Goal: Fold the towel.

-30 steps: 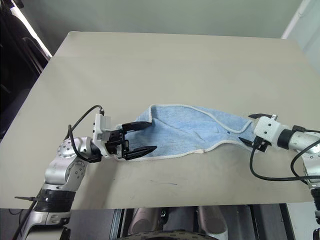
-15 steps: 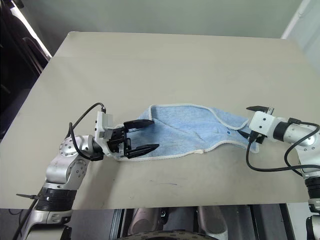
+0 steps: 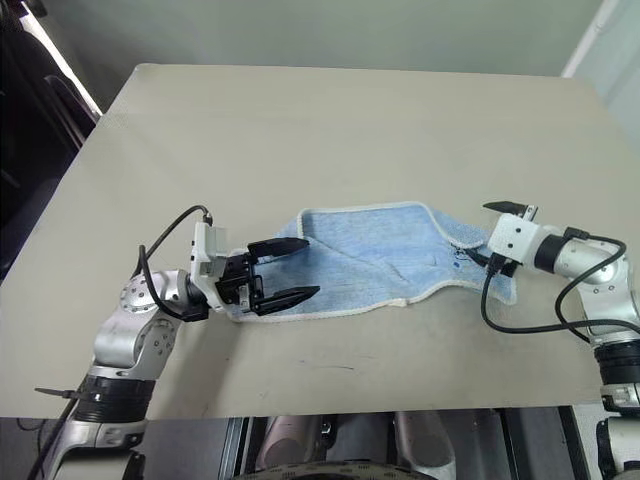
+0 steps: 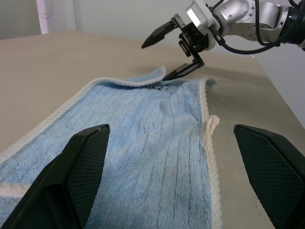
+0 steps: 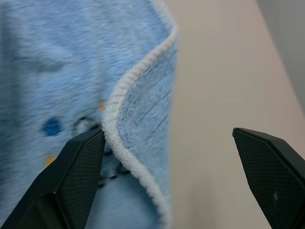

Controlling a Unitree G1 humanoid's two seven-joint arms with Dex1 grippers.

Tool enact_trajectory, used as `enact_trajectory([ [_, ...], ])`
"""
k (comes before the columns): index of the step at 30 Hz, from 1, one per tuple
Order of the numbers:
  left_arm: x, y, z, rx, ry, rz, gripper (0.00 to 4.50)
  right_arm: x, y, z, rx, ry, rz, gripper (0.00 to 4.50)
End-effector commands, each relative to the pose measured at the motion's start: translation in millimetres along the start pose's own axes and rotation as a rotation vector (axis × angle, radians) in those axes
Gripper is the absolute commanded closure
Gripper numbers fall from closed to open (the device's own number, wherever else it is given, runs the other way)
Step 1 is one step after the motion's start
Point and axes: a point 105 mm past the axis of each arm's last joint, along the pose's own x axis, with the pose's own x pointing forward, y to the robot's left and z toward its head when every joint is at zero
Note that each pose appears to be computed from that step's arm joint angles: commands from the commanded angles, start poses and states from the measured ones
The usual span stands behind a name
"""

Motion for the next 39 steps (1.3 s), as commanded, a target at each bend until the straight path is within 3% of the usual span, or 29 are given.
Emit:
enact_trajectory([
  [1, 2.8, -0.2, 12.2, 0.055, -0.027, -0.007, 0.00, 1.4, -5.0, 5.2, -0.027, -0.021, -0.020, 0.03],
  [14, 5.5, 1.7, 18.9, 0.075, -0.050, 0.015, 0.00, 13.8, -3.1, 4.5, -0.038, -0.038, 0.019, 0.03],
  [21, 4.9, 2.3, 21.0, 0.083, -0.053, 0.030, 0.00, 14.8, 4.4, -0.5, -0.041, -0.012, 0.071, 2.21],
  [27, 4.8, 2.2, 21.7, 0.085, -0.055, 0.037, 0.00, 18.0, -1.7, -4.4, -0.056, 0.016, 0.043, 4.35],
  [34, 0.9, 7.6, 23.4, 0.088, -0.060, 0.066, 0.00, 18.5, -9.4, -2.6, -0.050, 0.015, 0.014, 4.43],
  [39, -7.4, 30.1, 34.2, 0.088, -0.109, 0.172, 0.00, 7.1, -29.0, 13.2, -0.029, -0.032, -0.049, 4.43],
])
